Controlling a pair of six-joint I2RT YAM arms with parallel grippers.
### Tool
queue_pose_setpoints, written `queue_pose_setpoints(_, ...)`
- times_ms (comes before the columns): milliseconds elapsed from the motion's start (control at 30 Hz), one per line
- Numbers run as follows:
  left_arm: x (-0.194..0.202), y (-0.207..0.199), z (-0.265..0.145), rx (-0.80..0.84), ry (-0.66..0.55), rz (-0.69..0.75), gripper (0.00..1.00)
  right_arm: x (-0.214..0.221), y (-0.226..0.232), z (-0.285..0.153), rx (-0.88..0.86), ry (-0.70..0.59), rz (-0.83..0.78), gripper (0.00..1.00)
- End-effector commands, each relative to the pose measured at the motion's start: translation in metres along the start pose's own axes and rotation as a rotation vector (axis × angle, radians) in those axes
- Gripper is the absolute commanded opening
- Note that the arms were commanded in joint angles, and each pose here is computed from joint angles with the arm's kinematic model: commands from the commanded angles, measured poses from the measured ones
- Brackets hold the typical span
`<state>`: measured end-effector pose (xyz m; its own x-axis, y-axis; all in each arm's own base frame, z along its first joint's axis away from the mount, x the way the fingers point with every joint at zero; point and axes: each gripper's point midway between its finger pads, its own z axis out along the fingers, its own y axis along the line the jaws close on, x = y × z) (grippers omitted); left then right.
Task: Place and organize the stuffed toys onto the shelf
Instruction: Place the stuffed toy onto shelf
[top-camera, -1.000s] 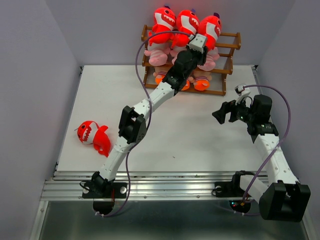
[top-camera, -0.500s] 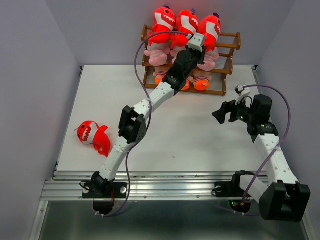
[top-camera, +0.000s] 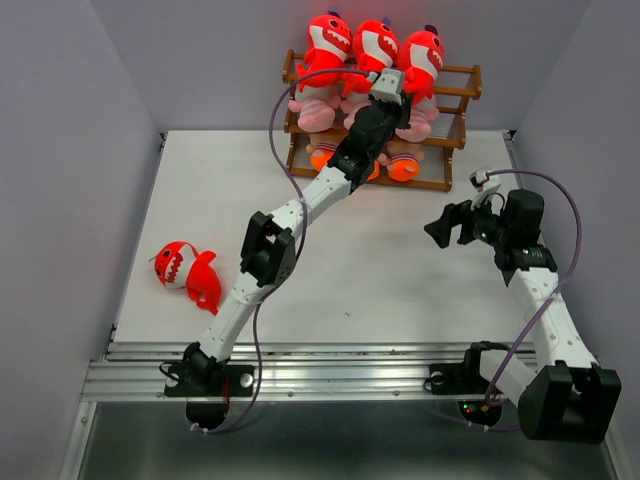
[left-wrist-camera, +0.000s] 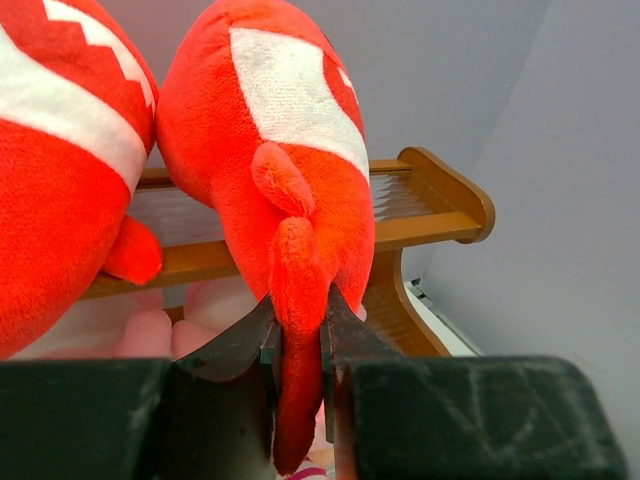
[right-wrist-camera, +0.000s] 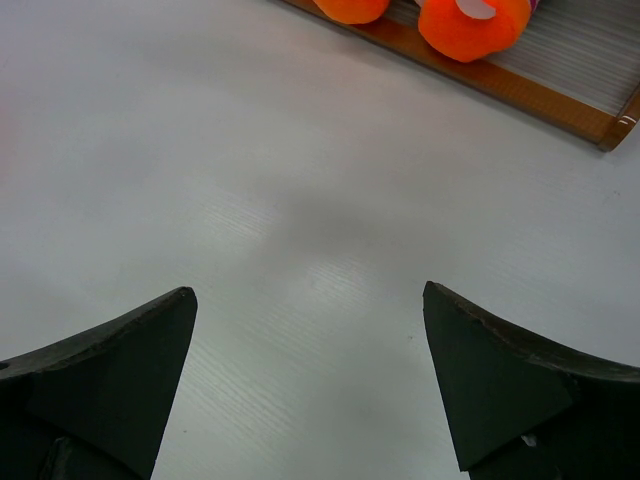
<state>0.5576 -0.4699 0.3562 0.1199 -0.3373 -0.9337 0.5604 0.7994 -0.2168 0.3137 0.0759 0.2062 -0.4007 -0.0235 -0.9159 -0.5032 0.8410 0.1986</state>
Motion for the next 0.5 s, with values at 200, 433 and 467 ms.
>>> queue_pose_setpoints(200,-0.061,-0.011,0.004,0.003,-0.172,-0.076,0.26,-0.016,-0.004,-0.001,0.020,-0.053,-0.039,1.00)
queue_pose_setpoints(433,-0.074,-0.012,0.002,0.002,-0.186,-0.076,0.58,-0.016,-0.004,-0.001,0.018,-0.053,-0.041,1.00)
queue_pose_setpoints(467,-0.077,-0.012,0.001,0.001,-0.191,-0.076,0.61,-0.015,-0.004,-0.001,0.018,-0.051,-0.039,1.00)
